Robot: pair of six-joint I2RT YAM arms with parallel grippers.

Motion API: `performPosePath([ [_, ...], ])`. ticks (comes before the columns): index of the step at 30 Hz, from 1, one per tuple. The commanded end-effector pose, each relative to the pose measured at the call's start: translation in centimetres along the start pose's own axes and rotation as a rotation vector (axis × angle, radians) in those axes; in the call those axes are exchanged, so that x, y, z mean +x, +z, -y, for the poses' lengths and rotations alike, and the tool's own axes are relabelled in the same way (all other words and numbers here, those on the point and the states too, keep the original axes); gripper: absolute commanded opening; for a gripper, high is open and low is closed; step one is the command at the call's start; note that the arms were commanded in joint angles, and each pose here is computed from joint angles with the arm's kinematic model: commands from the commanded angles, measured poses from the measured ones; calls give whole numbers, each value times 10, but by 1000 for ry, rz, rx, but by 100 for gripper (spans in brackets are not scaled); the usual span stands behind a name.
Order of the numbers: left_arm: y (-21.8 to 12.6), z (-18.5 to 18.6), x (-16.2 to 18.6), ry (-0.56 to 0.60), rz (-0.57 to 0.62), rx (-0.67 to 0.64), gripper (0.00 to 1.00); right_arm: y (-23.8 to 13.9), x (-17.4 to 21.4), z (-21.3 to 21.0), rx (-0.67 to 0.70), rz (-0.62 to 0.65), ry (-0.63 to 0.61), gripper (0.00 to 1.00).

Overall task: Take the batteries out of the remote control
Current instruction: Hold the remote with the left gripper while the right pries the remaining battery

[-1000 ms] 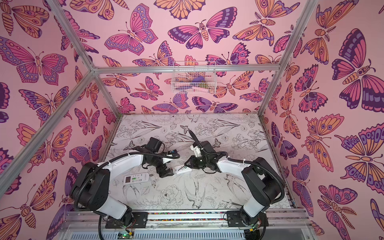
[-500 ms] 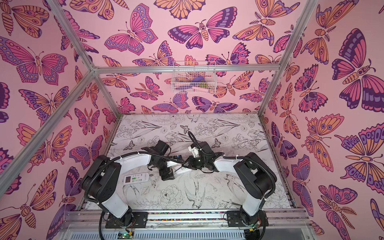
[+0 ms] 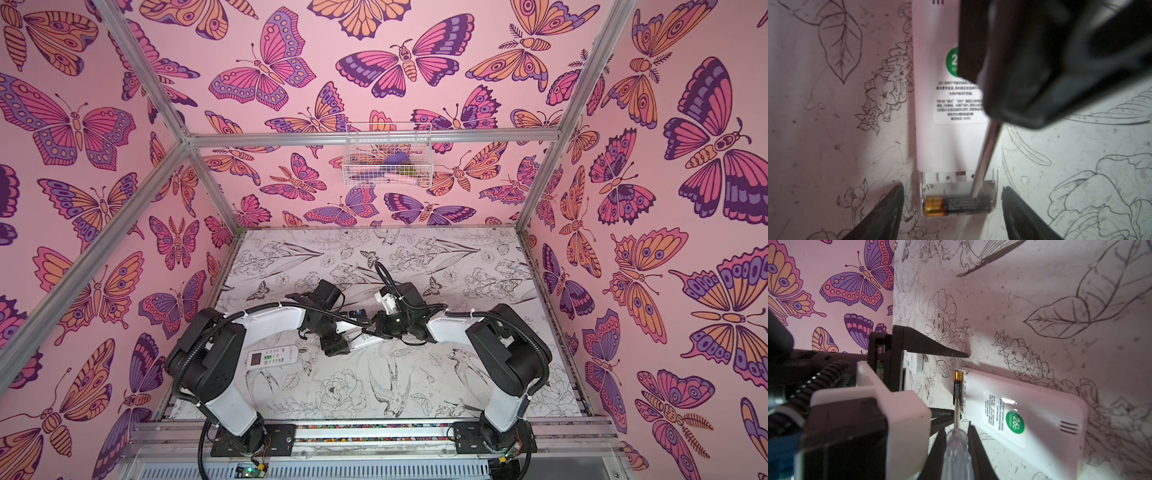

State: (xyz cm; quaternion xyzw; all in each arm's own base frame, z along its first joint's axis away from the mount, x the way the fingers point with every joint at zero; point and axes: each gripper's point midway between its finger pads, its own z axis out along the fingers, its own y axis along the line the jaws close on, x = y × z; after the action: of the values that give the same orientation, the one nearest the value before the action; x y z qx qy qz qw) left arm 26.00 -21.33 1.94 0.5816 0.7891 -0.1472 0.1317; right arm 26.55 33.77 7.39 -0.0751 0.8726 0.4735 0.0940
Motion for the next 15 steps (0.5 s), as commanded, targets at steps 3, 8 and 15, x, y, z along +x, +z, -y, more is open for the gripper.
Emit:
performPosePath([
  [3, 6, 15, 14, 3, -43, 45, 72, 1, -5, -11, -33, -9, -31, 0],
  [8, 9, 20, 18, 17, -49, 54, 68, 4, -3, -9, -32, -23, -24, 0],
  [15, 8, 22, 17, 21, -39, 51, 57, 10, 2, -7, -27, -46, -30, 0],
])
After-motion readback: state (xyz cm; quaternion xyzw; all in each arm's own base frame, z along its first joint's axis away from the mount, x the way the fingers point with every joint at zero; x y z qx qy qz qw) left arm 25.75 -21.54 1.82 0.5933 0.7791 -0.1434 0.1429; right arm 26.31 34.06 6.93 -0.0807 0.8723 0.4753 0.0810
